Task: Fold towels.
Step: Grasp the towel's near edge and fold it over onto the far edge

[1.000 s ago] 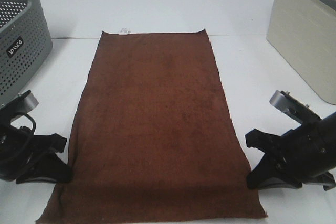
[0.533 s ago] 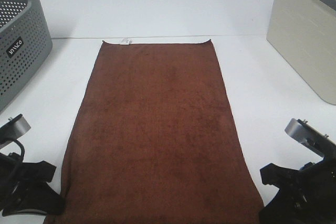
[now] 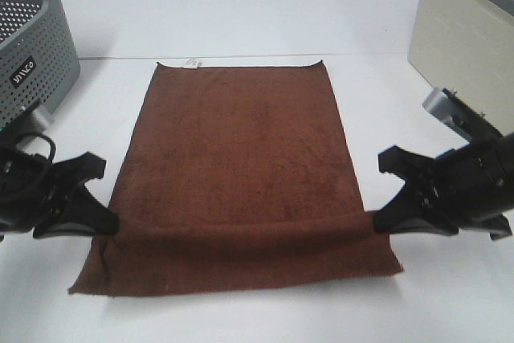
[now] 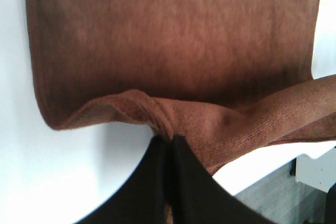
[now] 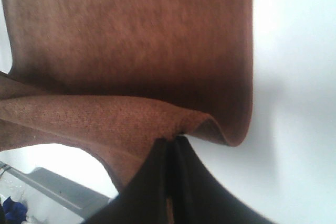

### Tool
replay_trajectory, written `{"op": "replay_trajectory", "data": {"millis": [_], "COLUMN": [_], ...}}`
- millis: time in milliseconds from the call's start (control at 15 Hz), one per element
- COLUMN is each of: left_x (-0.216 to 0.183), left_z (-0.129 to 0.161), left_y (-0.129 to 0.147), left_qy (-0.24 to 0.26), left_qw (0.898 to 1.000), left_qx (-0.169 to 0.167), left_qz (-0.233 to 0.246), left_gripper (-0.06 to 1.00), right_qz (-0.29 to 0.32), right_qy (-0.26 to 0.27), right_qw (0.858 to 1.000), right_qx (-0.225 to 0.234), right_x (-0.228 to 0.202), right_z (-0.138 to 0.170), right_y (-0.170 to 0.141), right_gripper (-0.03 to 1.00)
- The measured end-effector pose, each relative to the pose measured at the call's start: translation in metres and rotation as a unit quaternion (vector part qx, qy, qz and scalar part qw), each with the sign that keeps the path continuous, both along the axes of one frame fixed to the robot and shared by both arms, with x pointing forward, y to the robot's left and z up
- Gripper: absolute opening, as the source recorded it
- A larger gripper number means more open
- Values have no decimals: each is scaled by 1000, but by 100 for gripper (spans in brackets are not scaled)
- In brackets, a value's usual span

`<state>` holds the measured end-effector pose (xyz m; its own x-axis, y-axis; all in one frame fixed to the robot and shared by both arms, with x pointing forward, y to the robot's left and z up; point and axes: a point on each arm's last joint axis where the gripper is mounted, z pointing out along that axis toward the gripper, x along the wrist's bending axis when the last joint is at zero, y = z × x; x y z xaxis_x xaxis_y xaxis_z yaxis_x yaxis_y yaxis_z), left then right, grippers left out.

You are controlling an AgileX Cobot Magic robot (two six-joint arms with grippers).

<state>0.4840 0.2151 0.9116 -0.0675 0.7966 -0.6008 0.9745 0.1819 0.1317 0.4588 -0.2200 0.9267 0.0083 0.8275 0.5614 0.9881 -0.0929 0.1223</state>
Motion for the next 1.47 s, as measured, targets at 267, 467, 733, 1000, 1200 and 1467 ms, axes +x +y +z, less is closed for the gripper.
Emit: {"op": "replay_trajectory", "data": {"millis": [267, 467, 733, 1000, 1200, 1467], "left_x": [59, 109, 159, 203, 228, 256], "left_z": [30, 32, 39, 39, 30, -1], "left_y": [-4, -9, -14, -13, -9, -11], "left_qy": [-55, -82, -120, -179, -216, -219], "left_qw": [998, 996, 991, 978, 965, 963], "left_qx": [16, 22, 14, 29, 50, 56], "left_qz": [16, 31, 63, 103, 138, 144], "left_gripper": [1, 1, 1, 1, 1, 1], "right_qz": [19, 20, 22, 25, 23, 6], "right_qy": [-37, -62, -78, -110, -138, -177], "right_qw": [999, 998, 997, 993, 990, 983], "right_qx": [-6, -14, -13, -28, -27, -41], "right_x": [70, 116, 173, 221, 254, 288], "right_z": [27, 38, 43, 39, 34, 9], "right_y": [9, 14, 22, 26, 30, 31], "right_gripper": [0, 0, 0, 0, 0, 0]}}
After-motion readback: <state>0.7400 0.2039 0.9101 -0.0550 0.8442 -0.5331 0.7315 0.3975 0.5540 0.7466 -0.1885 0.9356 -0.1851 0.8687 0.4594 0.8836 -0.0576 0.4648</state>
